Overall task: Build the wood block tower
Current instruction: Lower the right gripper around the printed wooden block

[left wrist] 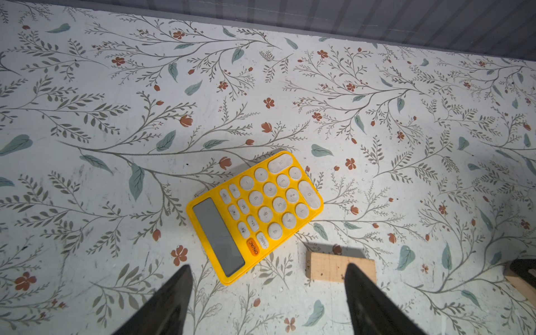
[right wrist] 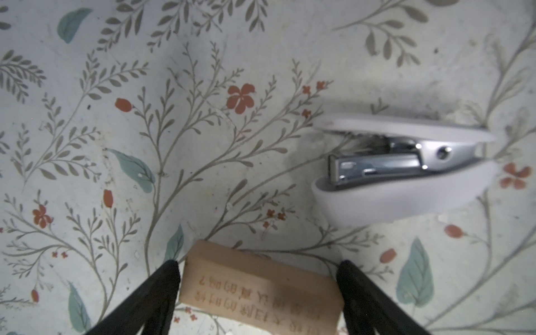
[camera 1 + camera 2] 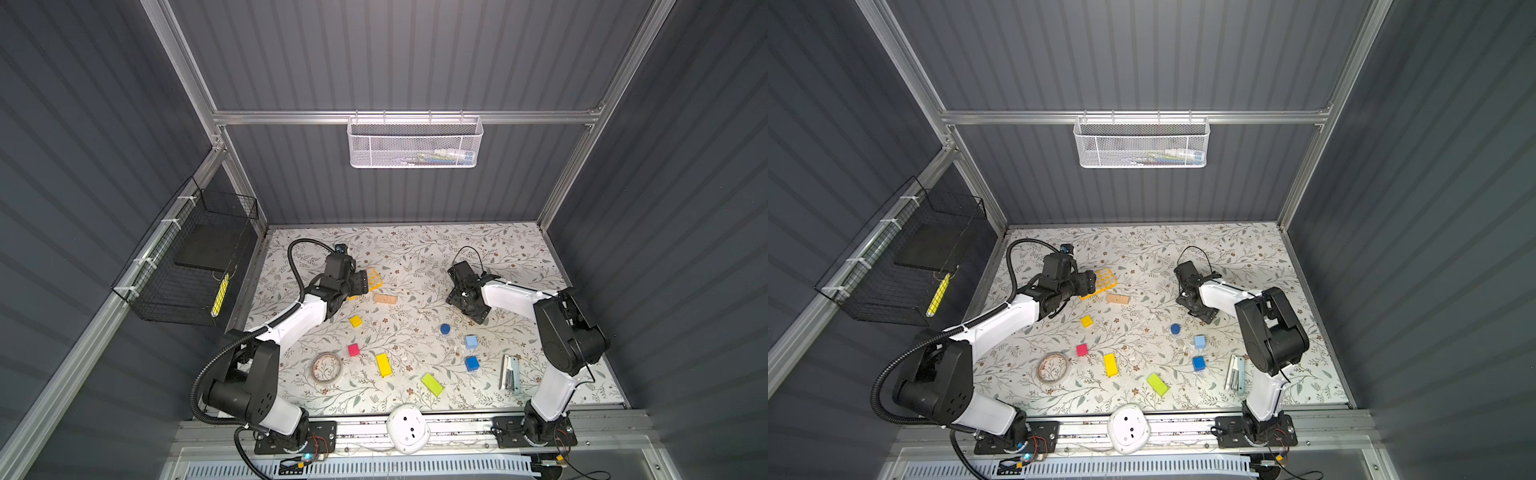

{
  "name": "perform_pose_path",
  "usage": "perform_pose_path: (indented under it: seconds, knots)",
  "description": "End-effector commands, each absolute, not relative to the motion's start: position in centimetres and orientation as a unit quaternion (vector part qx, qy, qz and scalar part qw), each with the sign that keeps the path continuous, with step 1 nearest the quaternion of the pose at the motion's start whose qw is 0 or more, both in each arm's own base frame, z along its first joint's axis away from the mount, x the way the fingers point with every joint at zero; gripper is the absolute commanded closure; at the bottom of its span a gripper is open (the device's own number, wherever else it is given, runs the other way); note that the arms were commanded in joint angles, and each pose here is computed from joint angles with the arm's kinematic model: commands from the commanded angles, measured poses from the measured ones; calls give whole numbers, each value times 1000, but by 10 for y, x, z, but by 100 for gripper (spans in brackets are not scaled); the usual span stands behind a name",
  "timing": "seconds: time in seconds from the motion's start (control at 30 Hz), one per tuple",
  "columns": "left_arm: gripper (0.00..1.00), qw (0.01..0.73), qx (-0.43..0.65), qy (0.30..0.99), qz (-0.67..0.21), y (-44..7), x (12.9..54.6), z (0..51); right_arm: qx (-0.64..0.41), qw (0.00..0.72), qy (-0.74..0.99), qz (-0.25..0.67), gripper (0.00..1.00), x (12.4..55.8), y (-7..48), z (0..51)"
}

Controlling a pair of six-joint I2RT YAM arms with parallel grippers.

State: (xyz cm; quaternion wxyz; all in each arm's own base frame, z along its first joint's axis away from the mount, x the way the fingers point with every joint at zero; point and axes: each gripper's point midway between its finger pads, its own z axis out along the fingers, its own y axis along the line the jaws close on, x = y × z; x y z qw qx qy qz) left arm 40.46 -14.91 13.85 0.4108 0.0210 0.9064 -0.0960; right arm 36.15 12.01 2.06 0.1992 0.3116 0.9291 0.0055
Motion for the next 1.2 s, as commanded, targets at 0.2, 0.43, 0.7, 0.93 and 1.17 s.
perform_pose_path:
  seconds: [0.2,0.43,0.7,0.93,1.17]
  knots:
    - [17,415,27,905,-89,-149,407,145,284,173,943,8,24,358,127,14]
    - [17,416,28,905,-88,-148,406,146,236,168,957,14,29,365,140,12]
    - [18,414,29,906,-82,-147,407,144,159,176,971,19,30,381,161,18]
    - [17,412,32,907,-80,-147,407,143,80,186,979,24,30,396,188,22]
    - [17,413,32,907,-81,-148,408,143,0,190,981,35,30,405,215,25]
